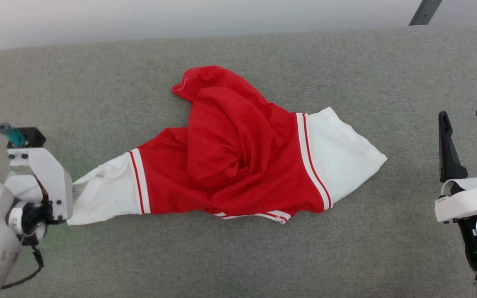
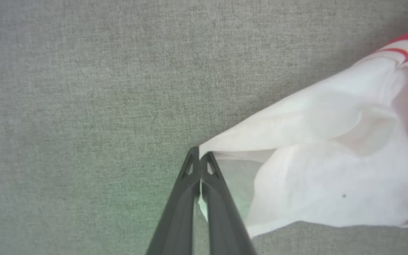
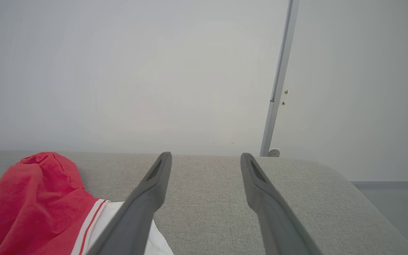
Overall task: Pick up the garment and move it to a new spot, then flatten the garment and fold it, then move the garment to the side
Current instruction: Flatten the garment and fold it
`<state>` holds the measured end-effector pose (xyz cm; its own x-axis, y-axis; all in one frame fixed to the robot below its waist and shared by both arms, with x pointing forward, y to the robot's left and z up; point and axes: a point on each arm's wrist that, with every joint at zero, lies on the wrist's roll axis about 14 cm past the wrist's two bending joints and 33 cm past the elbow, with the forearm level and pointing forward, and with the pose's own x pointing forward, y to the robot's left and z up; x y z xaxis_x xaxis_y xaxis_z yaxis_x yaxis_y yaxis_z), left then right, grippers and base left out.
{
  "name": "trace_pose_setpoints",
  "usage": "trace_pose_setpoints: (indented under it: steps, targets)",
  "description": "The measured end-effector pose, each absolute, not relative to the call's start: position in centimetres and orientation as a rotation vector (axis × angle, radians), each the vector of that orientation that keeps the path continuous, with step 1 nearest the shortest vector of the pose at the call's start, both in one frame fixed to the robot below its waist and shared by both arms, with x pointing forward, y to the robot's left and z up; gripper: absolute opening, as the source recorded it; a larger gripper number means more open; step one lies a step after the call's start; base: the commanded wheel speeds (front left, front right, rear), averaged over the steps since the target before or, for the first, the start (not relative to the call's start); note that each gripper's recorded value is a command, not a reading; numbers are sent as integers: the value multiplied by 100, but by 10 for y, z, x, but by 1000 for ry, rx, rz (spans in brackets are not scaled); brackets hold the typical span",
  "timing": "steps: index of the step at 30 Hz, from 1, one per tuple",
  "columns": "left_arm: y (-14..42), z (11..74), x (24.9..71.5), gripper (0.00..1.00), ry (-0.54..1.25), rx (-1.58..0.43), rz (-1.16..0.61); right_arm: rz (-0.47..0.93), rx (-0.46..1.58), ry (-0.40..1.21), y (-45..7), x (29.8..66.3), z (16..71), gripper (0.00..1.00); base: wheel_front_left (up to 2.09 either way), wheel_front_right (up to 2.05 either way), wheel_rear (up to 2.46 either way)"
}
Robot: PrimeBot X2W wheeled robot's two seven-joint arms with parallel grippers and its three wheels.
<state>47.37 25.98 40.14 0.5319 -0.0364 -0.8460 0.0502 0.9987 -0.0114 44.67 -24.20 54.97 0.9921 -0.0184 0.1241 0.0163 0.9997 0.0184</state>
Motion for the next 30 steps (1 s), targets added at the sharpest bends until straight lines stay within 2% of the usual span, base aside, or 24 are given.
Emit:
trace_pose_setpoints:
  steps: [6,7,8,9,10,11,13,23,30]
  targets:
    - [257,403,473,0,994,-9,-62,-17,22,-131,-242,444,553,100,0,0,0]
    - [256,404,473,13,991,-13,-66,-16,22,-134,-242,443,554,100,0,0,0]
    - [256,405,473,35,986,-7,-68,-16,22,-135,-242,443,554,100,0,0,0]
    - [257,406,473,46,984,-4,-66,-16,22,-137,-242,442,555,100,0,0,0]
    - [257,407,473,64,981,-3,-64,-16,22,-138,-242,442,556,100,0,0,0]
    - [257,408,474,97,980,-3,-63,-15,22,-138,-242,442,556,100,0,0,0]
    - [257,412,475,100,977,8,-70,-12,21,-144,-241,441,557,100,0,0,0]
    - [242,430,490,100,973,46,-126,-6,18,-155,-240,443,559,100,0,0,0]
    - [248,405,473,100,1131,115,-117,-15,16,-137,-243,445,551,100,0,0,0]
